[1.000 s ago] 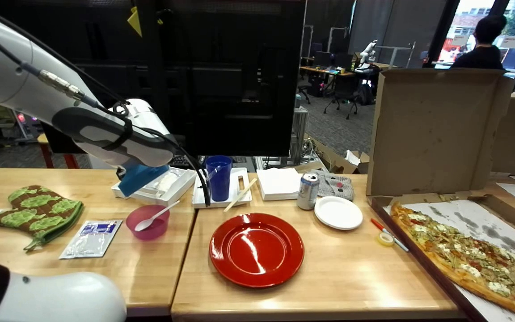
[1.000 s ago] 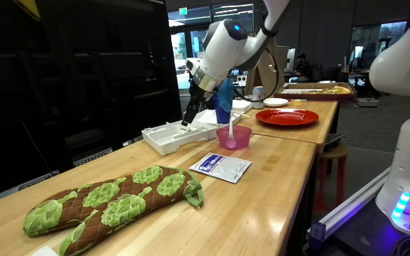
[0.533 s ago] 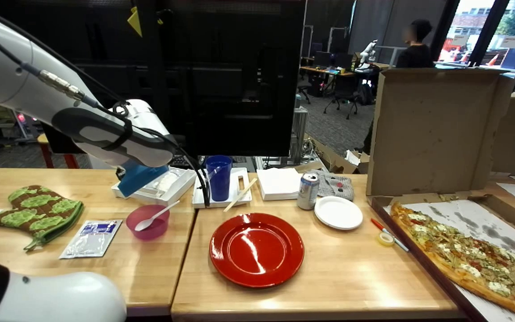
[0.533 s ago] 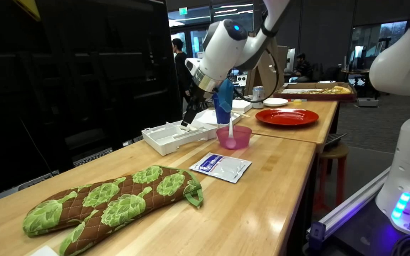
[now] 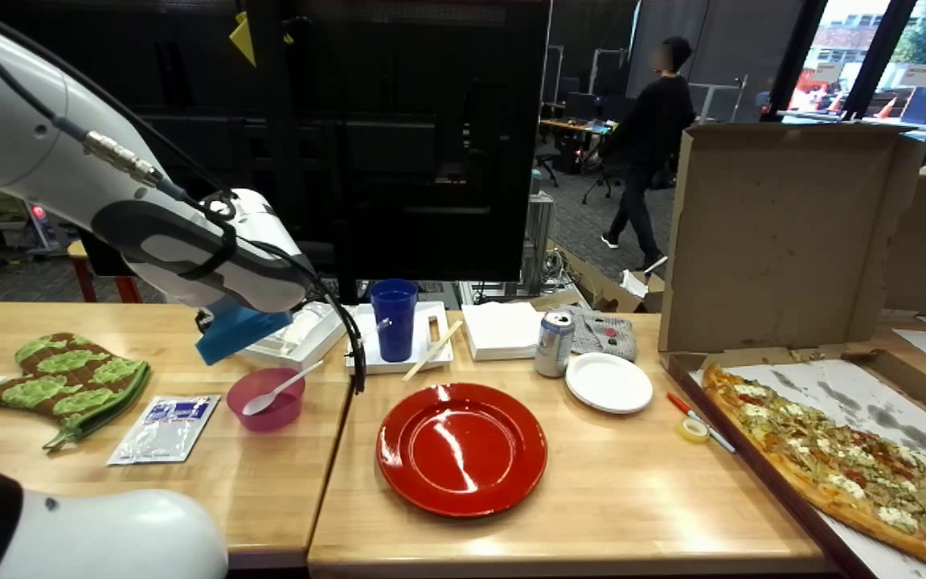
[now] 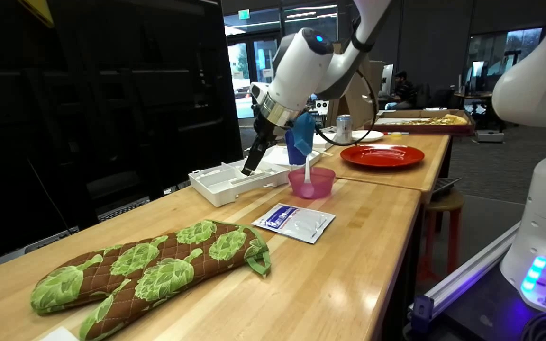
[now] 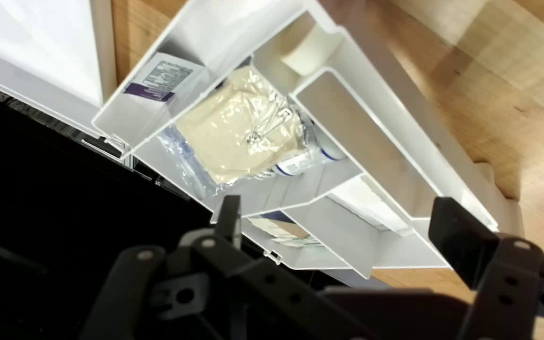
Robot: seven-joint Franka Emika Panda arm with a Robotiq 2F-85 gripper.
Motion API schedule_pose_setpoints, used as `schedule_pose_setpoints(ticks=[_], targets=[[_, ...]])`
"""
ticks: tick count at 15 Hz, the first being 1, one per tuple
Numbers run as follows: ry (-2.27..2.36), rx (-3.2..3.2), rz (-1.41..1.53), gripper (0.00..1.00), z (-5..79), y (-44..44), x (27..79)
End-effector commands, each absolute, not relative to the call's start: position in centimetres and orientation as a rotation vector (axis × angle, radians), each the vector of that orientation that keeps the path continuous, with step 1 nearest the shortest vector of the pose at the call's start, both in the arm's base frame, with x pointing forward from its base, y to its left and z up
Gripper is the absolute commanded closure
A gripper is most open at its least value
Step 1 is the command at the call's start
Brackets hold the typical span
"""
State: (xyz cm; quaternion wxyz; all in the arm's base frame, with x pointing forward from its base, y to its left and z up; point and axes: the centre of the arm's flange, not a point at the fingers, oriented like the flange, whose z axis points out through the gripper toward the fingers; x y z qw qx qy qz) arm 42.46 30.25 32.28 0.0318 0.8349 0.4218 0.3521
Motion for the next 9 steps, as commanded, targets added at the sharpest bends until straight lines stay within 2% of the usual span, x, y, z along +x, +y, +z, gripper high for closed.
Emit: schedule_pose_setpoints(ticks=[1, 9], targets=[[1.245, 2.656, 1.098, 0.0, 35.3, 30.1, 42.5], [1.129, 2.792, 1.043, 0.0, 37.6, 29.3, 44.0]])
